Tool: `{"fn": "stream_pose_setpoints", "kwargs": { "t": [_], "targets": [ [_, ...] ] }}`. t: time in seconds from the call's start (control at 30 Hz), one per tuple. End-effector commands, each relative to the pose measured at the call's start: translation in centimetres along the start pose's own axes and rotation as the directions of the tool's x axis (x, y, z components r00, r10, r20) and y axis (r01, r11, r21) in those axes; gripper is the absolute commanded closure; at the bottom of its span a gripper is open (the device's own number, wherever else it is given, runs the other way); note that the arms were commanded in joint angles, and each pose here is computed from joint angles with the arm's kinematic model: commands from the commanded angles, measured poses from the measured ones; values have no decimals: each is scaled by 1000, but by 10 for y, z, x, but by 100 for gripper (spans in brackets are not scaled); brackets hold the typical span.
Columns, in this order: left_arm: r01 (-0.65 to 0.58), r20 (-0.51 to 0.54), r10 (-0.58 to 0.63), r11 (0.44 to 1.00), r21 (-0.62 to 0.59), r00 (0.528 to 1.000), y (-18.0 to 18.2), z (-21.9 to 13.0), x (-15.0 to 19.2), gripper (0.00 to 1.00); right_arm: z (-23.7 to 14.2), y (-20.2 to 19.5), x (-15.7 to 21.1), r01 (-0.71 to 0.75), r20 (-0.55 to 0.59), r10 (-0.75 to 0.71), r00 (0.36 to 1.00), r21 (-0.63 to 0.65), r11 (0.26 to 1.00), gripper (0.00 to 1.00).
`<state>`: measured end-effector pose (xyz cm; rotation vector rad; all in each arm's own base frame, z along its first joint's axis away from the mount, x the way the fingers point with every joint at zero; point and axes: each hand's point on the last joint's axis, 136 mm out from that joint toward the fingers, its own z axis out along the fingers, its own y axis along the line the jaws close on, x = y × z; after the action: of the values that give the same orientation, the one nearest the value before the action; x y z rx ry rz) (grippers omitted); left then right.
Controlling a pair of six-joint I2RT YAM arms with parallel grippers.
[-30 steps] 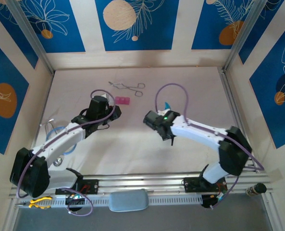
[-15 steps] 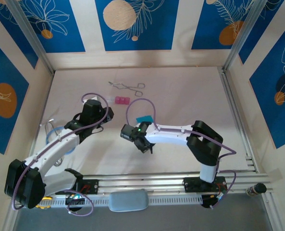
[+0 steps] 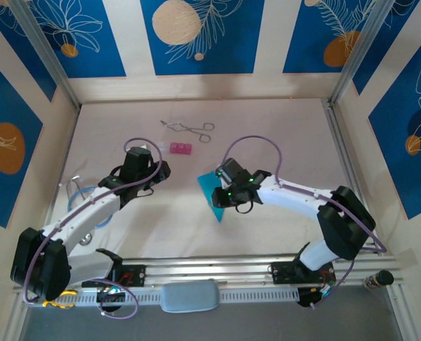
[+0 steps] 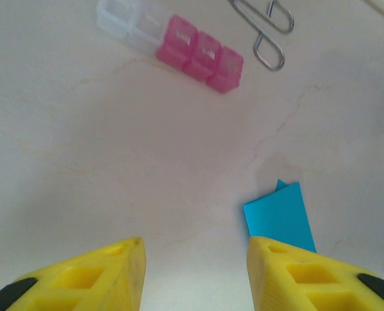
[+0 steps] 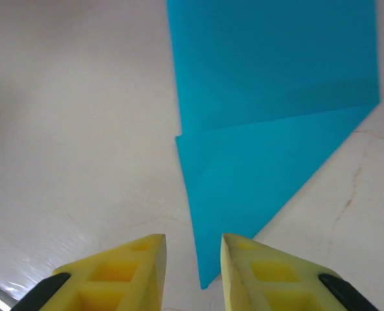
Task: Fold a paper plane with a square sheet of paper (pick it up from the middle)
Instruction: Turn over the paper at the center of the table, then fold the wing for the fifth time at the center of the table.
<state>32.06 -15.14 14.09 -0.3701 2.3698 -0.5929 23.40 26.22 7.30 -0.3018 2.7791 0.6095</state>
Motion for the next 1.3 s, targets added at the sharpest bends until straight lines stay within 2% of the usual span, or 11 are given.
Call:
{"fn": "stream_pose_setpoints", "kwargs": {
  "t": [0.0,0.2,0.23,0.37,0.6,0.63,0.73,0.9,1.03,1.17,1.27],
  "targets": [
    [-22,-43,26,996,92,999,-15,6,4,55,-4,9,-9,-124,13,128,992,-164,979,74],
    [-28,-75,39,989,149,996,-23,15,7,53,-1,-4,-9,-209,6,215,977,-209,955,77],
    [-31,-75,42,990,140,996,-19,16,5,47,0,-4,-9,-215,2,220,975,-209,954,78],
    [-3,-82,11,996,88,997,3,13,-8,33,4,-2,-7,-222,-16,224,974,-229,948,80],
    [-48,-32,51,995,82,998,8,1,-15,2,15,4,-4,-234,-52,229,972,-266,935,80],
    [-56,-26,58,995,81,998,8,-1,-16,0,17,4,-4,-233,-60,225,972,-270,934,81],
    [-98,-5,99,993,73,995,11,-6,-17,0,22,4,-2,-236,-81,222,972,-271,933,83],
    [-120,60,120,993,-9,991,27,-16,-25,0,34,1,3,-259,-121,234,965,-271,927,88],
    [-124,117,123,992,-4,985,30,-24,-28,0,46,-5,11,-301,-162,267,950,-244,922,89],
    [-130,136,118,988,83,984,20,-27,-25,0,55,-15,18,-385,-189,351,917,-187,904,91],
    [-134,111,115,974,183,987,5,-24,-18,0,58,-23,22,-468,-179,445,878,-125,875,91]
  ]
}}
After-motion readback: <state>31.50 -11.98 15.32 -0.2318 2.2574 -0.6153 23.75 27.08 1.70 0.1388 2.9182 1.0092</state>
